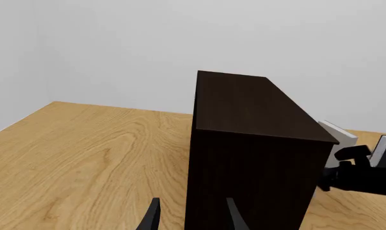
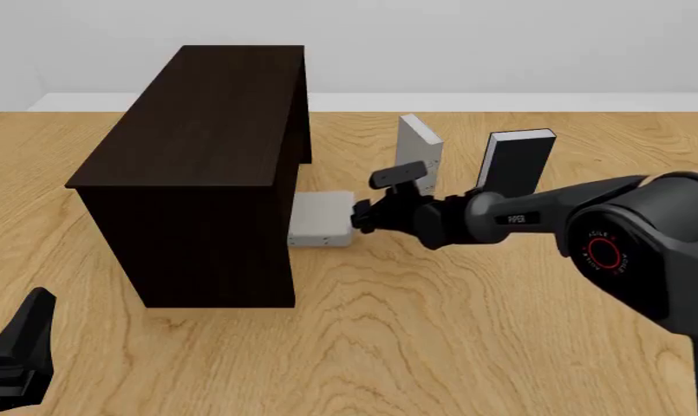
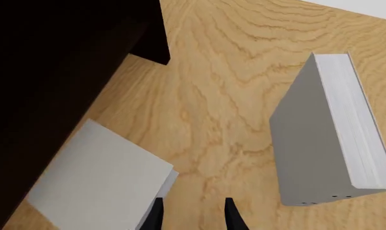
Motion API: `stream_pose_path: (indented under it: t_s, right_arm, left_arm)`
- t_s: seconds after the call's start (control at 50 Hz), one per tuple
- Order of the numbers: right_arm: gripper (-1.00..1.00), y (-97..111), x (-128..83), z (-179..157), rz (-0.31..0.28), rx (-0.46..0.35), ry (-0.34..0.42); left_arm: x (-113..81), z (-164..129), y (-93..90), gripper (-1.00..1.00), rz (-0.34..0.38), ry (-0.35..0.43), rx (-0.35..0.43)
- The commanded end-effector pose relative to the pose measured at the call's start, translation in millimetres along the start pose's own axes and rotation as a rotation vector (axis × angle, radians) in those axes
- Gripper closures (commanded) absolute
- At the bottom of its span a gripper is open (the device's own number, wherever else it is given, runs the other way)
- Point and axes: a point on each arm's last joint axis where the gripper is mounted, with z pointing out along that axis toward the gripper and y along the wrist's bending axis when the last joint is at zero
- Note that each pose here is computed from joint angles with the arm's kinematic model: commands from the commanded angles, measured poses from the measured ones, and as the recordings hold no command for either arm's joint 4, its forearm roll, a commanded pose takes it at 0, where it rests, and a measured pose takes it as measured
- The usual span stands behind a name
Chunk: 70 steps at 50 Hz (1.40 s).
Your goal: Pick up the book on the right and place it under the cabinet shelf.
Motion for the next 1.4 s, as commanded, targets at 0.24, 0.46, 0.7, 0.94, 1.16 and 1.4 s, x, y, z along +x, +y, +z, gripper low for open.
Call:
stream_pose_path:
  t_s: [0.24, 0.46, 0.7, 0.94, 1.16, 1.4]
  right_arm:
    - [-1.00, 25.8, 2.4, 7.2, -0.053, -0.062, 0.012]
    - [-1.00, 32.3, 1.2, 9.6, -0.057, -0.073, 0.011]
    - [-1.00, 37.9, -1.4, 12.4, -0.063, -0.082, 0.011]
    - [-1.00, 45.8, -3.8, 17.1, -0.071, -0.094, 0.012]
    - [-1.00, 52.2, -6.6, 18.9, -0.078, -0.104, 0.011]
    - [-1.00, 60.5, -8.6, 20.6, -0.087, -0.117, 0.008]
  left_arm:
    - [-0.4, 0.0, 0.0, -1.00, -0.005, -0.001, -0.001]
    - [-0.2, 0.0, 0.1, -1.00, -0.009, 0.000, -0.002]
    - [-1.2, -0.1, 0.0, -1.00, -0.011, -0.002, -0.001]
    - [-0.8, 0.0, 0.0, -1.00, -0.012, -0.002, -0.002]
    - [-0.4, 0.0, 0.1, -1.00, -0.014, -0.002, -0.002]
    - [-0.6, 0.0, 0.1, -1.00, -0.016, -0.001, -0.002]
